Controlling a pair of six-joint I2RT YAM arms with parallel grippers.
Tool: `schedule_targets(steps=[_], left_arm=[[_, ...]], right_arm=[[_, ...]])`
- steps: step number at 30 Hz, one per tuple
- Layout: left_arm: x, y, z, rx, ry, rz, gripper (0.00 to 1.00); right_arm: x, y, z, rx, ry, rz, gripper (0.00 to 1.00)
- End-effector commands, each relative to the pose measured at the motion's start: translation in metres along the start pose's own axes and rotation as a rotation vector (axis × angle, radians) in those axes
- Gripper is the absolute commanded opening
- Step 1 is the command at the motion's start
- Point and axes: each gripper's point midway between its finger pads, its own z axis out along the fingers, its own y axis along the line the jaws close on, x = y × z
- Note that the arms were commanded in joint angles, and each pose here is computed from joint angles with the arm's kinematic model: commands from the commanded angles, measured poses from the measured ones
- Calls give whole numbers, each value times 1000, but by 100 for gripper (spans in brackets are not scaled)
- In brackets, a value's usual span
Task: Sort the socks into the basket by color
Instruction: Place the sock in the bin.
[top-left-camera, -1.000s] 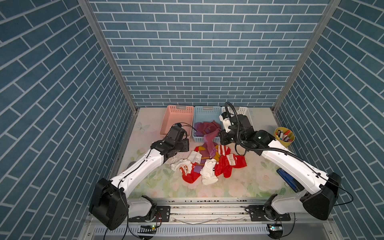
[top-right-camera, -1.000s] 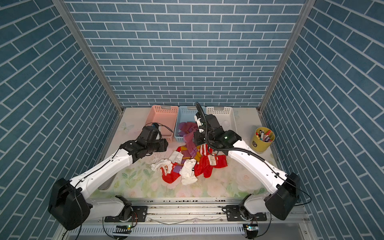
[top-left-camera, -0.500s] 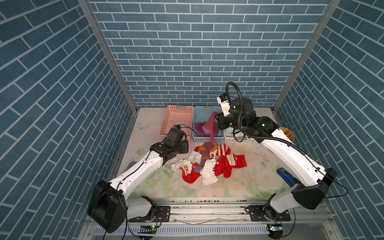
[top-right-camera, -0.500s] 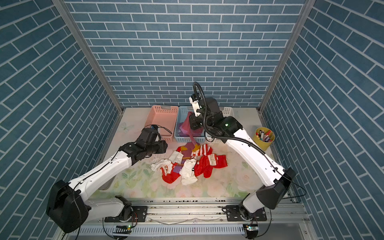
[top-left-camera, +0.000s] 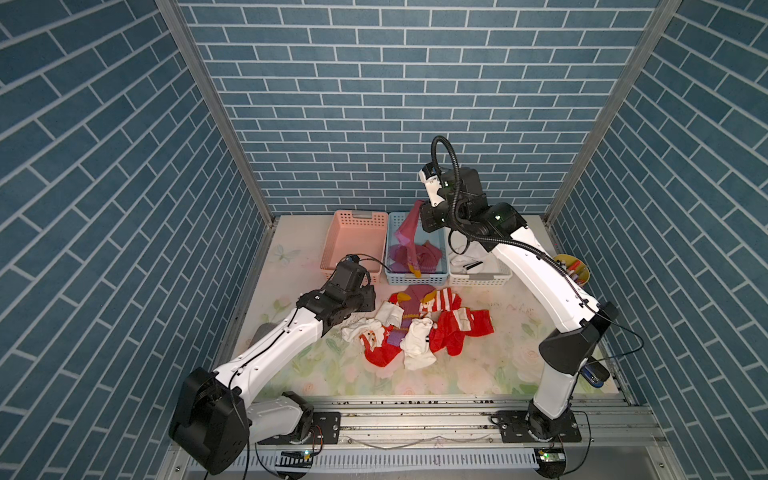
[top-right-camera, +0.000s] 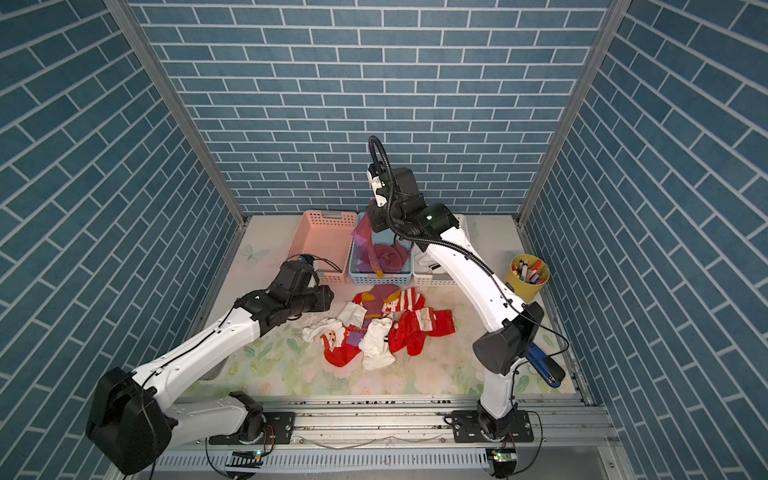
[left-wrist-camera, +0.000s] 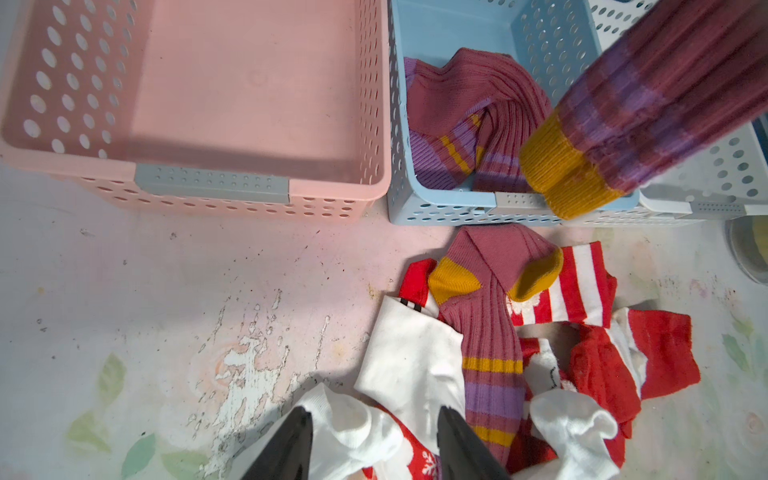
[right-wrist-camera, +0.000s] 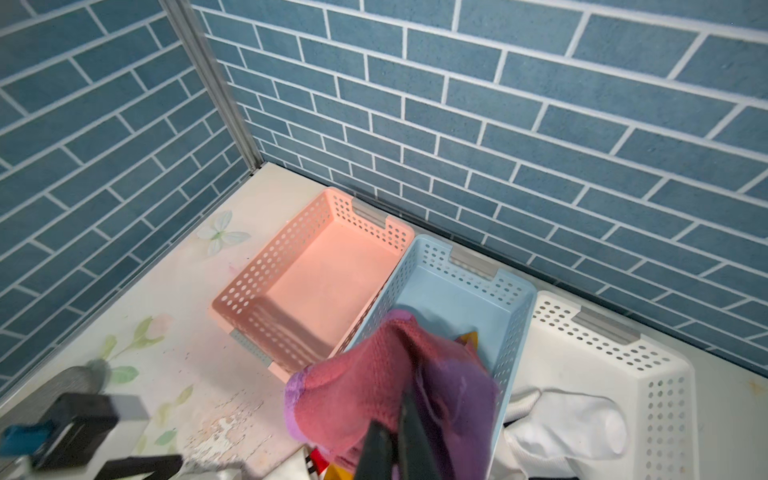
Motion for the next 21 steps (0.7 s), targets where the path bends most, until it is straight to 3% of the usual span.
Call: schedule_targets(steps=[1,11,21], left_arm=[[2,1,-4,1,-6,-6,55],[7,1,-2,13,3,-7,55],[14,4,-4,16,5,-16,56]], right_arm=[[-8,-25,9,57,5,-28,0],[-16,-72,56,116,4,-15,0],[71,-61,167,4,180,91,0]])
